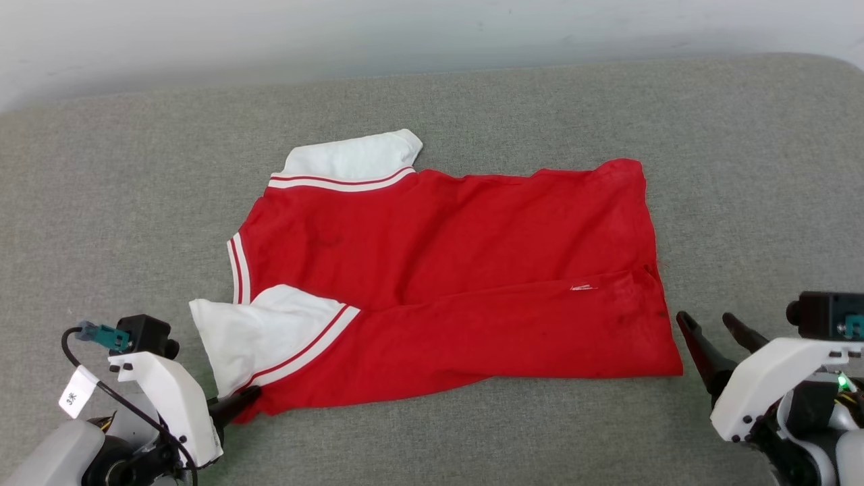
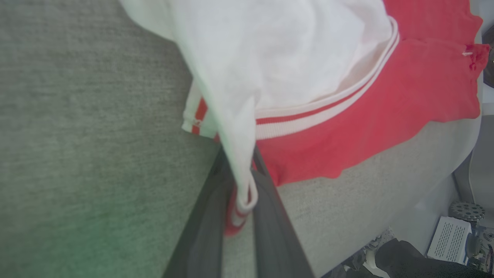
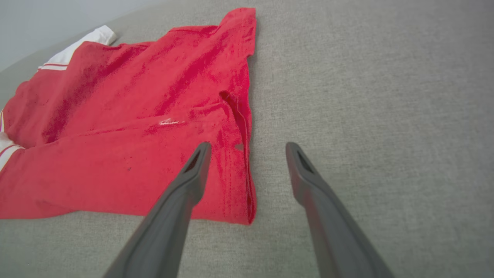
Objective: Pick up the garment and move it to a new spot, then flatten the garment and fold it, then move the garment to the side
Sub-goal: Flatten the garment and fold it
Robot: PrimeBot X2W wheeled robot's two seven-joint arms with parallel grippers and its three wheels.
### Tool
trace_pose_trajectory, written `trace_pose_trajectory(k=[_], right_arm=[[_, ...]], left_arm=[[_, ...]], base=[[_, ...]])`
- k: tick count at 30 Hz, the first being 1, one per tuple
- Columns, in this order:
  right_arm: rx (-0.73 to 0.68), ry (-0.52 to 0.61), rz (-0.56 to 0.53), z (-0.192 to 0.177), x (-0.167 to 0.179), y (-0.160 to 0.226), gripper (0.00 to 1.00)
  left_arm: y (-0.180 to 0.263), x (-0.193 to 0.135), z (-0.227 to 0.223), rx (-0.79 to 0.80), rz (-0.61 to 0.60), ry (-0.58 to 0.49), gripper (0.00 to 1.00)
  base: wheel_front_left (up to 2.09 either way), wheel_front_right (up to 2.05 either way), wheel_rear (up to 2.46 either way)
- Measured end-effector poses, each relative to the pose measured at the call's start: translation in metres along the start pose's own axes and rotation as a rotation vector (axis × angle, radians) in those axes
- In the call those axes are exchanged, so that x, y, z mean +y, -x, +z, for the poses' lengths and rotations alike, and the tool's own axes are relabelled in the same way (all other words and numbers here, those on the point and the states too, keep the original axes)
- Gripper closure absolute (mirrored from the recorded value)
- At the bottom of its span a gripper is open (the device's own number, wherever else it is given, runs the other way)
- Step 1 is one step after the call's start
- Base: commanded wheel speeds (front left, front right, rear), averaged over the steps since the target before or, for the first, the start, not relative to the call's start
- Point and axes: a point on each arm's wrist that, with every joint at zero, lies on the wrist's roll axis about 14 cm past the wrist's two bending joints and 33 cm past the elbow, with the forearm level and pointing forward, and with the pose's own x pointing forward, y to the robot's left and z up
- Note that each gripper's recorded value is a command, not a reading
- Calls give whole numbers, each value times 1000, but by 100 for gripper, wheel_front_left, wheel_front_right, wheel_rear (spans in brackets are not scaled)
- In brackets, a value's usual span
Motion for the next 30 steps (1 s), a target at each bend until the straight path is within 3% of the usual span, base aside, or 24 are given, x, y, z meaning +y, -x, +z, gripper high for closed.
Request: trace_pose_trajectory(k=[12, 21, 22, 23, 24, 30], right_arm=[[373, 137, 42, -16, 18, -13, 0], [604, 151, 39, -73, 18, -34, 0], [619, 147, 43, -78, 19, -35, 9], [629, 150, 45, -80, 19, -36, 59], [631, 147, 49, -82, 20, -36, 100], [575, 147, 70, -72, 26, -39, 100]], left_arm=[[20, -10, 34, -158, -7, -78, 100], [20, -12, 35, -176, -18, -85, 100], [20, -12, 34, -174, -18, -82, 100], [19, -11, 33, -174, -16, -79, 100], [19, -11, 34, -177, -17, -78, 100], [21, -14, 36, -202, -23, -80, 100]], base=[[0, 0, 0], [0, 0, 0], [0, 0, 0], [0, 0, 0], [0, 0, 0], [0, 0, 0]])
